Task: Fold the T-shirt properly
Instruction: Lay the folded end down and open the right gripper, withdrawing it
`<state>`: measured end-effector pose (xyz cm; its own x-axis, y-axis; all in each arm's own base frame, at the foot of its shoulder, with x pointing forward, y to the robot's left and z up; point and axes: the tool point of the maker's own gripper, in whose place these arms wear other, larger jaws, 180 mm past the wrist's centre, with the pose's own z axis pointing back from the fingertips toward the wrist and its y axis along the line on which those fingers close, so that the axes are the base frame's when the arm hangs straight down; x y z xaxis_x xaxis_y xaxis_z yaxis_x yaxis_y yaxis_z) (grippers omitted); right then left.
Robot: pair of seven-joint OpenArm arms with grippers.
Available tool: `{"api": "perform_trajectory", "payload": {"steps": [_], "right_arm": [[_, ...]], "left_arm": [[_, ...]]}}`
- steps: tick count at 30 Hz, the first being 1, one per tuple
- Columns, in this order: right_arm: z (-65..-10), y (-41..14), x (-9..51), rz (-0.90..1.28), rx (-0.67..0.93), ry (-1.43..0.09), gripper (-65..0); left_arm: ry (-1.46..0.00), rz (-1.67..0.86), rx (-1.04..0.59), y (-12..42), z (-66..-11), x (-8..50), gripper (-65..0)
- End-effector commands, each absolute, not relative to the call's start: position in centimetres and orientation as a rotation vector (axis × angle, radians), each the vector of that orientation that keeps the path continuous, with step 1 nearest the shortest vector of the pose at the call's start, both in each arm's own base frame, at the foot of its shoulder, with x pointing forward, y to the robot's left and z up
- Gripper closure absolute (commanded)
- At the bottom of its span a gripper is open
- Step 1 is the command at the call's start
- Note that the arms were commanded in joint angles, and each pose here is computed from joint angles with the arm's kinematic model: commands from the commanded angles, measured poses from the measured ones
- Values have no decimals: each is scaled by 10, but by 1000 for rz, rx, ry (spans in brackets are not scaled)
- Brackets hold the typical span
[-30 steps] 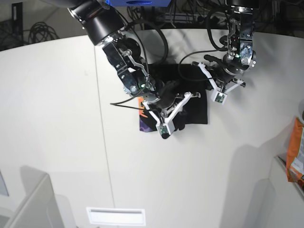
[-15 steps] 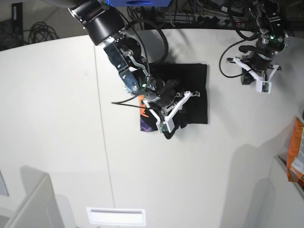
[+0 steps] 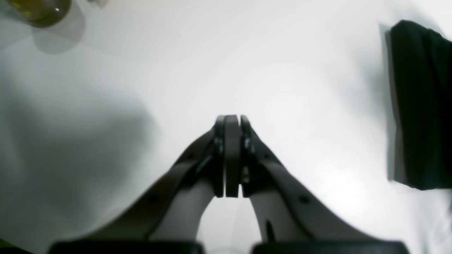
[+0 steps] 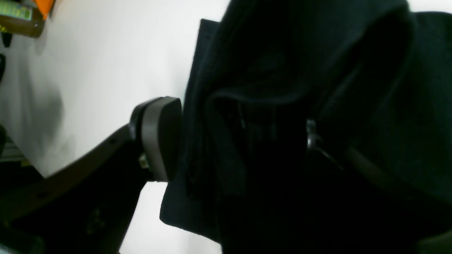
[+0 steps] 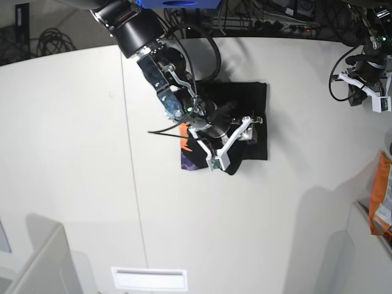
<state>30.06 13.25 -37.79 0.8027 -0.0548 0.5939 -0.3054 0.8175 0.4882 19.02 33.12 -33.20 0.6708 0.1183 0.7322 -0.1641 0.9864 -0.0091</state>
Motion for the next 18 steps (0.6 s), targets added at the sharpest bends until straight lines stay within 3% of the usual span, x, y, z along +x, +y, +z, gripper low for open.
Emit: {"api": "perform_trajectory", "payload": {"steps": [1,18], "right_arm": [[-359,141,311,153,639,-688,-395],[-320,233,252,647,698,-747,-398]], "left_arm": [[-856,146,69,334,-322,195,0],[-856,146,68,334,-322,195,0]]}}
